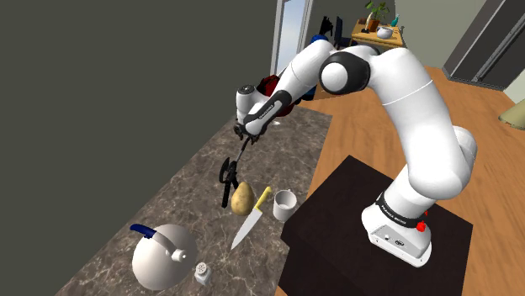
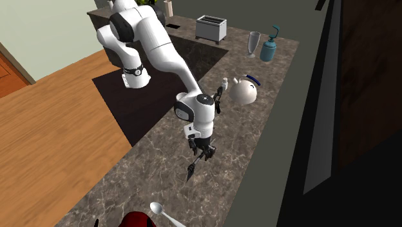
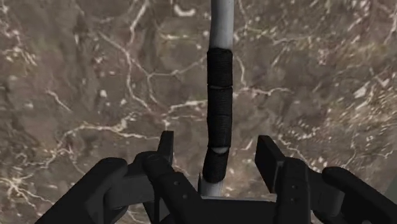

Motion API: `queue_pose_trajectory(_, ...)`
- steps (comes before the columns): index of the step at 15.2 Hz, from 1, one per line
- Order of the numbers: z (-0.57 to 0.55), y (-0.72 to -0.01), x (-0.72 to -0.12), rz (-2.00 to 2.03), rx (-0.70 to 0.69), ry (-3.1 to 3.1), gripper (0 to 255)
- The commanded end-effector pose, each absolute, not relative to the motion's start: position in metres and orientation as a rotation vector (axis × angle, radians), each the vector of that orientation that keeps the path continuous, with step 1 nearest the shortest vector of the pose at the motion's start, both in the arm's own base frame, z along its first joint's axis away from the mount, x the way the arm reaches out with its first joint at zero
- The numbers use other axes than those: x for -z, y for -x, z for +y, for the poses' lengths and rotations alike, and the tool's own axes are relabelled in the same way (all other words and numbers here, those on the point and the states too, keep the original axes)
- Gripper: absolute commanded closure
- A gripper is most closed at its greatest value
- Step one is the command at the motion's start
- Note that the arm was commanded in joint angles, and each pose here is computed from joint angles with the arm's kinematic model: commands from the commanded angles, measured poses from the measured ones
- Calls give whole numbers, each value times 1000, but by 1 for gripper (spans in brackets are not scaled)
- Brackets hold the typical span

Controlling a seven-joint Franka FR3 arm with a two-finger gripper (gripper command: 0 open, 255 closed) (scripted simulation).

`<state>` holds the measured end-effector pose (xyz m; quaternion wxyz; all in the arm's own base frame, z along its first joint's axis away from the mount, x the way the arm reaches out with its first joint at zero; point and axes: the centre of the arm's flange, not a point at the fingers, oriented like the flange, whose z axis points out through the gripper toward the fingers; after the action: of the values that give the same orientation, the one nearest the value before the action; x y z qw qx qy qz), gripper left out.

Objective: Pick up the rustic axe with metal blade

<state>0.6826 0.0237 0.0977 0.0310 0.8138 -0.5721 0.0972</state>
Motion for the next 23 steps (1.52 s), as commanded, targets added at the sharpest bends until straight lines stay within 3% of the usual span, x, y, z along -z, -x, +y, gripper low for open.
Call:
queue_pose_trajectory(1,24,-682,-97,-1763,-300,-2507,255)
queue_pose_trajectory(9,24,-683,-98,-1763,-300,-2507,255)
queue_pose_trajectory(23,24,-683,-172,-1763,-300,-2507,255)
